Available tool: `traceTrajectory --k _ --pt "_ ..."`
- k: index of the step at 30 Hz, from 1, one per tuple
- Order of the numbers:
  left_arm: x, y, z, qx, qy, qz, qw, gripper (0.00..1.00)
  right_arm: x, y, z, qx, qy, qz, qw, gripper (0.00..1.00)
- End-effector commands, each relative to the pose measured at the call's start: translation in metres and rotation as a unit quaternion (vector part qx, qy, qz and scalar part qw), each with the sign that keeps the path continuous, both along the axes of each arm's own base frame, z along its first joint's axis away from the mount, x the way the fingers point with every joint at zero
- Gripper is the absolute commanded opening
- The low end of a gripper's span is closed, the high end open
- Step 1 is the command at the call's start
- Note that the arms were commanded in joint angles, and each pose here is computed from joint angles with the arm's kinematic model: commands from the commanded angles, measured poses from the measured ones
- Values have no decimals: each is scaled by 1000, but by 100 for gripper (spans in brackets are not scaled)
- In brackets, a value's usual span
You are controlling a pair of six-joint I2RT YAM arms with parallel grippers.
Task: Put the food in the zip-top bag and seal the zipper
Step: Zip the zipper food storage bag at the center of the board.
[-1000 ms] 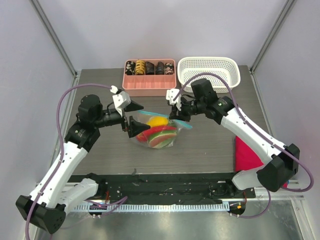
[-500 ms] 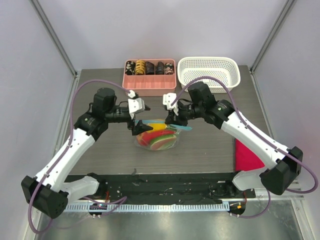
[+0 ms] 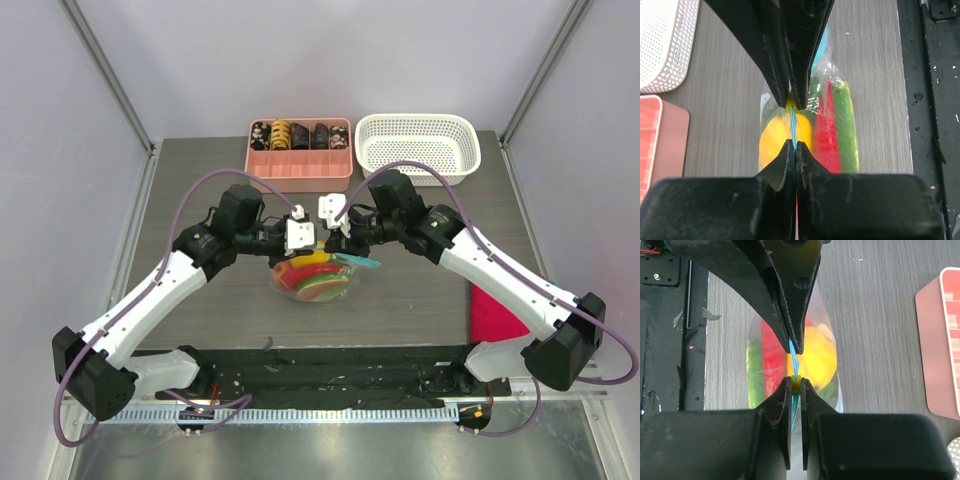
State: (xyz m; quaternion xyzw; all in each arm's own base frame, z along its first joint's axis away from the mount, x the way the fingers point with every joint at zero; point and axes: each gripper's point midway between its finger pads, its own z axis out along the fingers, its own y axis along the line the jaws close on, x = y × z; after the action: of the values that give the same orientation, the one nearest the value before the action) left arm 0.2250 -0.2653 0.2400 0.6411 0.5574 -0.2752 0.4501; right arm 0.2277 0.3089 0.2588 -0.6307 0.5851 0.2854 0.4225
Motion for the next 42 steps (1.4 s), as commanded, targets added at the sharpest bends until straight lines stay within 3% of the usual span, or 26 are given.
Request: traceTrajectory --k 1,8,32,34,35,38,42 --pt "4 12 2 22 -2 32 999 0 5 -6 22 18 -64 -13 998 1" --pt "6 25 19 -35 8 80 996 0 15 -30 -8 -47 -113 -29 992 1" --pt "12 43 25 -48 14 89 995 0 45 -110 -25 -128 -115 -97 980 3" --pt "10 39 28 -59 25 85 994 0 44 -106 -20 -115 -108 -95 983 10" --pt "10 37 32 -65 28 83 994 0 44 -102 -11 -101 -102 -100 985 27" --pt "4 29 37 -80 53 69 993 0 38 -86 11 -53 -85 -88 991 54" --pt "-1 22 38 -86 73 59 992 0 32 -59 41 12 -74 -71 995 70"
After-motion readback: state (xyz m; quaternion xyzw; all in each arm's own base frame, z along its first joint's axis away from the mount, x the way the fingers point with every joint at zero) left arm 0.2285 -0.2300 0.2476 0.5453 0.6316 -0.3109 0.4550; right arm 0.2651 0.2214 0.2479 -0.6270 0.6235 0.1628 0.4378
